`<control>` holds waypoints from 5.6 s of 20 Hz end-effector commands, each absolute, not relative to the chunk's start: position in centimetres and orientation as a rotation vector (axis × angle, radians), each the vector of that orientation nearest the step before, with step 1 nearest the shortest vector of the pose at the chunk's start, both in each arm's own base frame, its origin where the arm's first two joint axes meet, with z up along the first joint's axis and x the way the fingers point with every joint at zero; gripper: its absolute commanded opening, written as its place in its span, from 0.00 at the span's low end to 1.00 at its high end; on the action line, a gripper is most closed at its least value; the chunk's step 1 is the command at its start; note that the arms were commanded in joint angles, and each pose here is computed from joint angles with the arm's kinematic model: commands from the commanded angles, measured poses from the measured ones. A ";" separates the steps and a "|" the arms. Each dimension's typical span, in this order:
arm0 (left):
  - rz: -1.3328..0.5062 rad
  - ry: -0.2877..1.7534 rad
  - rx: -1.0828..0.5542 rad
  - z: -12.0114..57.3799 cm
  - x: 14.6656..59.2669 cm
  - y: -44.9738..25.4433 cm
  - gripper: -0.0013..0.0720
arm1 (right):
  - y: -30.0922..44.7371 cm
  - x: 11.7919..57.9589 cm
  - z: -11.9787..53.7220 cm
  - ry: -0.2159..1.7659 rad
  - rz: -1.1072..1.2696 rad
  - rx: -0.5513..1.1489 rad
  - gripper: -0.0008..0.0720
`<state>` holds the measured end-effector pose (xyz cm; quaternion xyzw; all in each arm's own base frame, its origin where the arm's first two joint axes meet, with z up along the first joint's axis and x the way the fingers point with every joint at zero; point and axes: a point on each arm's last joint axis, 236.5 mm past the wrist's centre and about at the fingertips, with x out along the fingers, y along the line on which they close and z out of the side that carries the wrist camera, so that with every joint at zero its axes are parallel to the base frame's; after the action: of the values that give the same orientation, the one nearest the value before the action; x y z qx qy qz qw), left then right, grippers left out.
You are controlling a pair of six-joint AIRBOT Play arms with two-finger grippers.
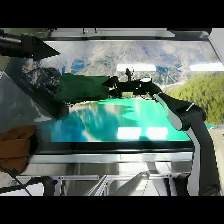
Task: Fold the shirts.
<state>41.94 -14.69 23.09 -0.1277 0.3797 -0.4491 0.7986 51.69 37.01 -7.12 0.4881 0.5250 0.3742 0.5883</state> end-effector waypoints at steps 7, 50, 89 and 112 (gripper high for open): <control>-0.990 0.847 -0.267 22.8 41.0 -14.8 0.04 | 40.6 51.7 -5.2 1.030 0.998 1.059 0.37; -1.013 0.915 -0.311 21.0 41.2 -15.1 0.04 | 26.8 49.8 -7.4 1.330 0.942 0.837 0.05; -1.266 0.994 -0.180 20.8 35.4 -24.4 0.04 | -22.5 20.6 24.9 0.947 -0.634 0.661 0.06; -1.300 0.962 -0.146 20.9 35.0 -26.1 0.04 | -23.2 2.1 7.9 1.607 -1.133 0.921 0.98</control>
<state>35.15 -25.62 20.92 -0.0708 0.4332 -0.5762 0.6894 2.71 -23.13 7.87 0.3795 0.6491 -0.4551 0.4770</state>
